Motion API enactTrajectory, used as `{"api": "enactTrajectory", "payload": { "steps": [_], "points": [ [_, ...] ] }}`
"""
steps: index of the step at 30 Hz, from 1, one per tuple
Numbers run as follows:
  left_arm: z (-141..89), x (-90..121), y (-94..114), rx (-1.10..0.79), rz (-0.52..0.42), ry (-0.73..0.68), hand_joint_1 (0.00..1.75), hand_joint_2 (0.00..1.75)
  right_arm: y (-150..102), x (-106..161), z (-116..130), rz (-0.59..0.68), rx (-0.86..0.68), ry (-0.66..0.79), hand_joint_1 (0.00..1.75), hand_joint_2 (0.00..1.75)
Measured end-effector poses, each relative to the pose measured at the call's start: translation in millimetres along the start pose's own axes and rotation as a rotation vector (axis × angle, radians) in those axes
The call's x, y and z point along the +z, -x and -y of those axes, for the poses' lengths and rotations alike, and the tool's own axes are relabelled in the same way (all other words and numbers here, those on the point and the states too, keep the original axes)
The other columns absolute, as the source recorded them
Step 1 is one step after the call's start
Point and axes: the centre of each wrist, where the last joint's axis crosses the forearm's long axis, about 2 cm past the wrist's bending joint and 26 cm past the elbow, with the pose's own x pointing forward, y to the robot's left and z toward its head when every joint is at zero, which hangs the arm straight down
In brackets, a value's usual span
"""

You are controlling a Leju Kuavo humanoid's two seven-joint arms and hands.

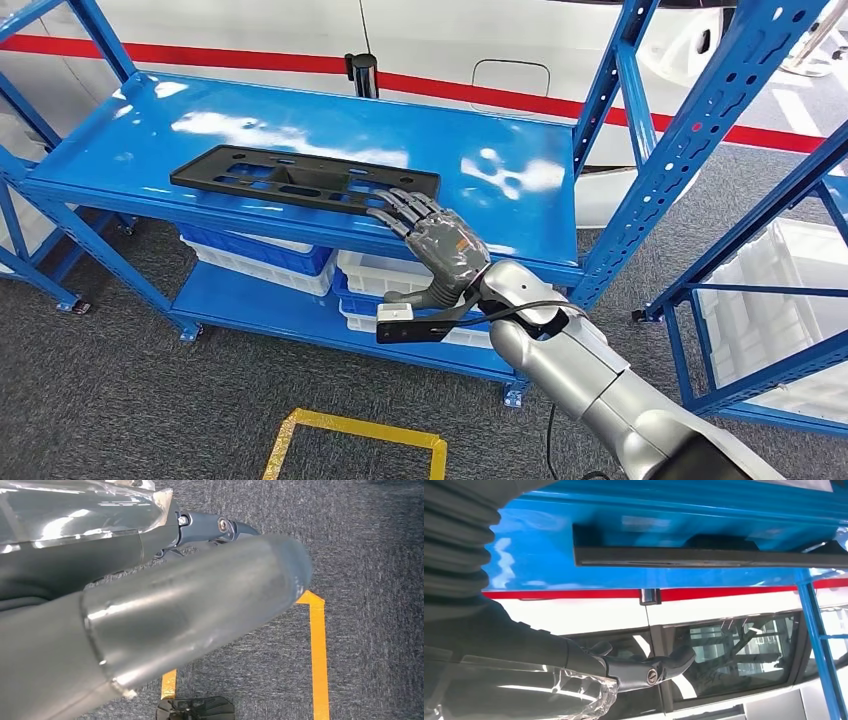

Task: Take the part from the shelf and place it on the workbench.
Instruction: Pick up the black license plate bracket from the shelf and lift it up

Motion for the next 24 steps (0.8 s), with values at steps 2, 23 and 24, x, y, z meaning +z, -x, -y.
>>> {"api": "enactTrajectory", "payload": {
  "steps": [2,23,24],
  "points": [
    [-1,-2,-2,-0.008,0.002,0.003,0.00,0.00,-2,-4,-1,-0.005,0.013,-0.010,0.00,1.75],
    [-4,-12,-16,-0.069,0.039,0.038,0.00,0.00,-22,-46,-5,-0.124,0.093,-0.010,0.00,1.75],
    [-4,-13,-16,-0.070,0.041,0.039,0.00,0.00,-22,-47,-5,-0.129,0.094,-0.013,0.00,1.75]
  ]
}}
